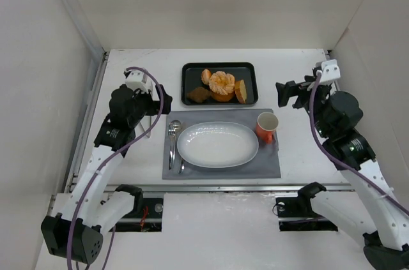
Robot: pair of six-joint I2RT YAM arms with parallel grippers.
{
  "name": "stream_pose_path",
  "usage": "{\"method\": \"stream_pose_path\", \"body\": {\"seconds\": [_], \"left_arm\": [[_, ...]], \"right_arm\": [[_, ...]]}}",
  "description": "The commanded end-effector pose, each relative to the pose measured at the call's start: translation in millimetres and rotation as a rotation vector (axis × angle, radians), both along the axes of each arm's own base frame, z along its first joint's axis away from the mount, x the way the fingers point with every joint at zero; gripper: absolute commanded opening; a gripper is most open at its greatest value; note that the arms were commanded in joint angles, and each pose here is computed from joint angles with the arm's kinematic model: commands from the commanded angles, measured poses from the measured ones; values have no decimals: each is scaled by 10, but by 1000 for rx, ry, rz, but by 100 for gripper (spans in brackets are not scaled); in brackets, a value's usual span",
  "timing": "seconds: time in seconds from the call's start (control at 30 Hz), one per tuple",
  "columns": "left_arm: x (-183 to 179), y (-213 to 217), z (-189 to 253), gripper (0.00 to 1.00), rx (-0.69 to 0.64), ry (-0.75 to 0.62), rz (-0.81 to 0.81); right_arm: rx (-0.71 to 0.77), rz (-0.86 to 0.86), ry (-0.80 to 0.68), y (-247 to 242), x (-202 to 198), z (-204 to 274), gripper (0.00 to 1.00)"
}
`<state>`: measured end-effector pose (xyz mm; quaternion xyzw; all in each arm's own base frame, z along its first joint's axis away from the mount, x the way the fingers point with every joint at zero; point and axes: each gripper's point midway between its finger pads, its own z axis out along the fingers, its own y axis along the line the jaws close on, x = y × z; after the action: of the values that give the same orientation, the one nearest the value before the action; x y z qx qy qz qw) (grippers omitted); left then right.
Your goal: Place the bread
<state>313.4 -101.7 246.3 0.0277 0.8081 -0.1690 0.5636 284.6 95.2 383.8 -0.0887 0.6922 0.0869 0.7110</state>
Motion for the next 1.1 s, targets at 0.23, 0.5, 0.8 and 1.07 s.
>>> {"method": "stream_pose_path", "body": {"seconds": [0.23,0.5,0.8,1.07], "left_arm": [[258,298,-150,100,38,57,202],[711,687,-310,100,100,130,357],[1019,1139,-994,98,142,342,494],[889,1277,-1335,95,185,438,558]], "right_arm": [[-209,132,131,267,264,-595,100],[-244,149,249,348,358,-871,100],[-238,114,221,264,309,-809,100],[-238,114,221,264,309,-809,100]]}}
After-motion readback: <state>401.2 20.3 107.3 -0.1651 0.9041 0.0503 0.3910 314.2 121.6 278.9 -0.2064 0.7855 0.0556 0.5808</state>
